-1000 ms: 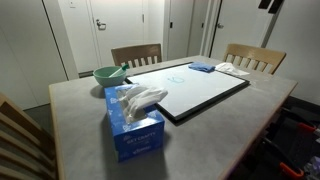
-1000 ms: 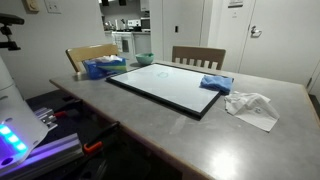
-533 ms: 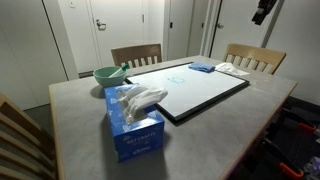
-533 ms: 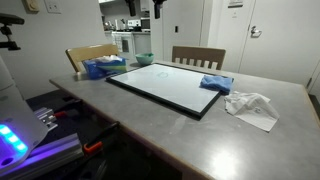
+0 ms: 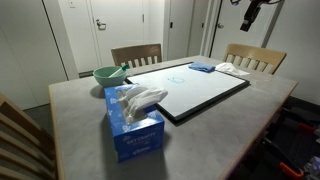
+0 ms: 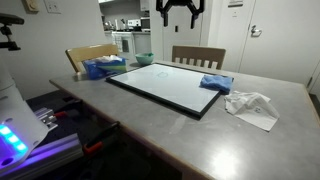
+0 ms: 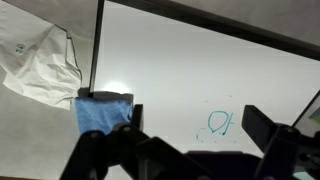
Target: Use the blue towel to clean the whiteboard
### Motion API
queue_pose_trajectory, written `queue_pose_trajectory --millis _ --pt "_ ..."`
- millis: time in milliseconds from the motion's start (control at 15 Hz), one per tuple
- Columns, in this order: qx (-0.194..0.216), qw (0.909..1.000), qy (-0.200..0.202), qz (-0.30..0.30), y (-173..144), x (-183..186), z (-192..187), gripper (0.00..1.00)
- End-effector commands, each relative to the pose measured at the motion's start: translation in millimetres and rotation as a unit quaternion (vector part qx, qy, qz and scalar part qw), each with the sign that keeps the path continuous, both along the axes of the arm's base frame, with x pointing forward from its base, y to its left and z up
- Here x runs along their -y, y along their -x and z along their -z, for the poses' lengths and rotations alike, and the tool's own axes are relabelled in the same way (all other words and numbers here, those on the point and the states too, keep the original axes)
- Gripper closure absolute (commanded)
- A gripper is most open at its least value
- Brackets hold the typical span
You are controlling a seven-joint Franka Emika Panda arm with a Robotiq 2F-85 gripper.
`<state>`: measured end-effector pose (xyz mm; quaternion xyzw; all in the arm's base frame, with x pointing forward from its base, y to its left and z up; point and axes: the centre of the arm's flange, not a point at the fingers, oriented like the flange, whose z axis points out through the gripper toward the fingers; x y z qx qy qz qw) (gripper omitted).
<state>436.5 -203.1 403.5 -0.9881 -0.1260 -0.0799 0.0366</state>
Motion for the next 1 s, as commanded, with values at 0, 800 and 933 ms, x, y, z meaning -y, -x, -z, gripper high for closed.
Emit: queue_pose_trajectory --millis 0,800,933 --pt "-0.001 1.0000 0.001 -0.001 0 -2 0 0.00" --pt "-0.004 0.9965 0.065 -0.053 -53 24 69 0.00" --pt "-0.010 0.9951 0.075 -0.064 -71 33 83 0.00"
